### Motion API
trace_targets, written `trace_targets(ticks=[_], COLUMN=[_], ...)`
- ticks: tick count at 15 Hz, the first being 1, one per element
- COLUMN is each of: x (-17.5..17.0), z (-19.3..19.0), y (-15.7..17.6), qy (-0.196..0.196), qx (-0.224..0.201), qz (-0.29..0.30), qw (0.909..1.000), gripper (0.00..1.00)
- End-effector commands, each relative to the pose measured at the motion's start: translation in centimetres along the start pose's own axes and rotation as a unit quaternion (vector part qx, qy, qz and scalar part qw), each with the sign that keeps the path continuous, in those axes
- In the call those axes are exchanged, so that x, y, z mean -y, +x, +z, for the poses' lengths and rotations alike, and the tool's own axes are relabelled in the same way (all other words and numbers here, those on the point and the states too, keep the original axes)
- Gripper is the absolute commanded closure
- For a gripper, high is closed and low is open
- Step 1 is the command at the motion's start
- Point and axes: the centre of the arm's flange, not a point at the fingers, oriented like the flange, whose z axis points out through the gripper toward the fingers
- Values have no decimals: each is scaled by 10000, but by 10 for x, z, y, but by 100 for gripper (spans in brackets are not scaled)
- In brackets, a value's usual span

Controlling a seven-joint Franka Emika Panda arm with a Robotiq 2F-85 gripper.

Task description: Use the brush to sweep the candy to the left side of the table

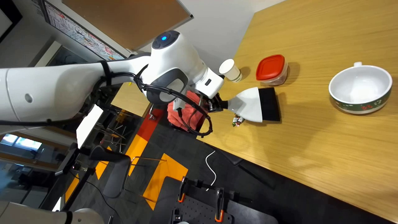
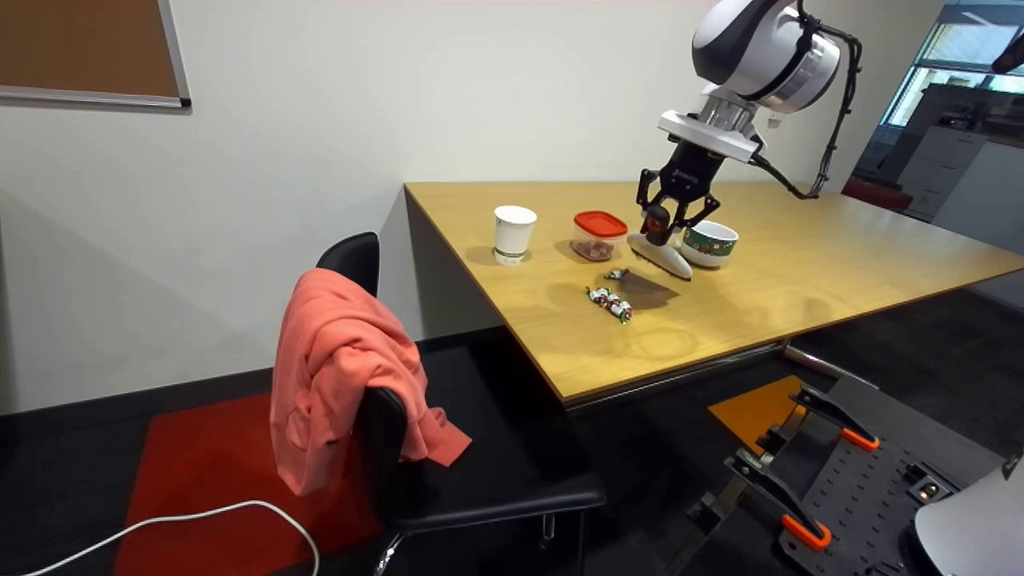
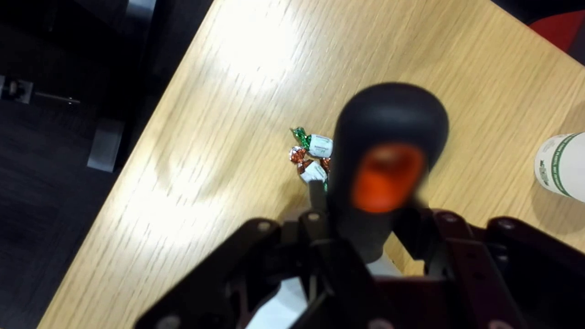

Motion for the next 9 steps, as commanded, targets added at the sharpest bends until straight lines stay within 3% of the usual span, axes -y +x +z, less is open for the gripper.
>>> trace_targets(ticks=[1,9], x=[17,54], z=[13,29], y=[19,36], qy=[-18,-444], qx=[310,767], qz=[-115,-305], qw=[9995,9956], gripper=[87,87])
